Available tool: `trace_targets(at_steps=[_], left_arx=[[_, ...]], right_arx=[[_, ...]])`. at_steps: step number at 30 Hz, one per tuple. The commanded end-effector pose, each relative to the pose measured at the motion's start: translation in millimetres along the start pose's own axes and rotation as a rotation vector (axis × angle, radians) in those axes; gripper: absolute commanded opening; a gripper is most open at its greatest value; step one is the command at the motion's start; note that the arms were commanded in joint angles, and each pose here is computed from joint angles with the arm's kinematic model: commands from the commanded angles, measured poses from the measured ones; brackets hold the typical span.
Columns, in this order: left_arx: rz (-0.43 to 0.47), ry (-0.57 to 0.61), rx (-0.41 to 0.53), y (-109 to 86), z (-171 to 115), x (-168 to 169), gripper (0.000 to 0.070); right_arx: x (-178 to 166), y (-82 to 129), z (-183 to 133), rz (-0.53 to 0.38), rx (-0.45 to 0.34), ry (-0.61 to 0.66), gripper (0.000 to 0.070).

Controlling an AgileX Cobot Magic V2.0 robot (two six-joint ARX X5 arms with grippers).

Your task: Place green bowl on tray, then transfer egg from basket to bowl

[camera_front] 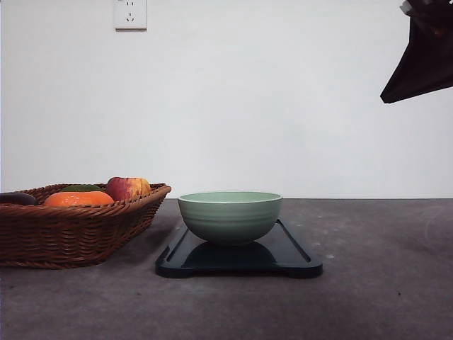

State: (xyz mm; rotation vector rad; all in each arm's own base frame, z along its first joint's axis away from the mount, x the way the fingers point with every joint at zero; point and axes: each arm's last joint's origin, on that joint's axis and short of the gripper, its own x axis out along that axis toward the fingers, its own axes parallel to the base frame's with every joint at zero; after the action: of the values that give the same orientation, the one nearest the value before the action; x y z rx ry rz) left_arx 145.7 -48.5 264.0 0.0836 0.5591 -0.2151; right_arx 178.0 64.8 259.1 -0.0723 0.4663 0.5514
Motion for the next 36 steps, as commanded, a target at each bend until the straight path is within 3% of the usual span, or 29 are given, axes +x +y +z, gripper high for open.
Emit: trace_targets(at_steps=[1, 4, 7, 12, 15, 25, 36], left_arx=[[0.002, -0.012, 0.006, -0.2, 2.7, -0.2, 0.0015], [0.029, -0.027, 0.028, 4.8, 1.5, -5.3, 0.0017], [0.068, -0.095, -0.04, 14.8, -7.2, -10.0, 0.0018], [0.001, -0.279, -0.1, 25.9, -34.7, -16.0, 0.0018], [0.014, -0.351, -0.123, 29.7, -55.0, -15.8, 0.0018], [0.138, -0.394, -0.227, 35.1, -115.6, 2.6, 0.0018], [0.155, -0.403, -0.235, 36.4, -129.0, 10.2, 0.0019]], right_arx=[[0.9, 0.3, 1.3, 0.003, -0.01, -0.007, 0.0013], [0.9, 0.3, 1.3, 0.003, -0.01, -0.007, 0.0013], [0.9, 0.3, 1.2, 0.003, -0.01, -0.007, 0.0013], [0.9, 0.3, 1.4, 0.003, -0.01, -0.008, 0.0013], [0.9, 0.3, 1.3, 0.004, -0.01, -0.007, 0.0013], [0.9, 0.3, 1.4, 0.003, -0.01, -0.008, 0.0013], [0.9, 0.3, 1.4, 0.003, -0.01, -0.008, 0.0013]])
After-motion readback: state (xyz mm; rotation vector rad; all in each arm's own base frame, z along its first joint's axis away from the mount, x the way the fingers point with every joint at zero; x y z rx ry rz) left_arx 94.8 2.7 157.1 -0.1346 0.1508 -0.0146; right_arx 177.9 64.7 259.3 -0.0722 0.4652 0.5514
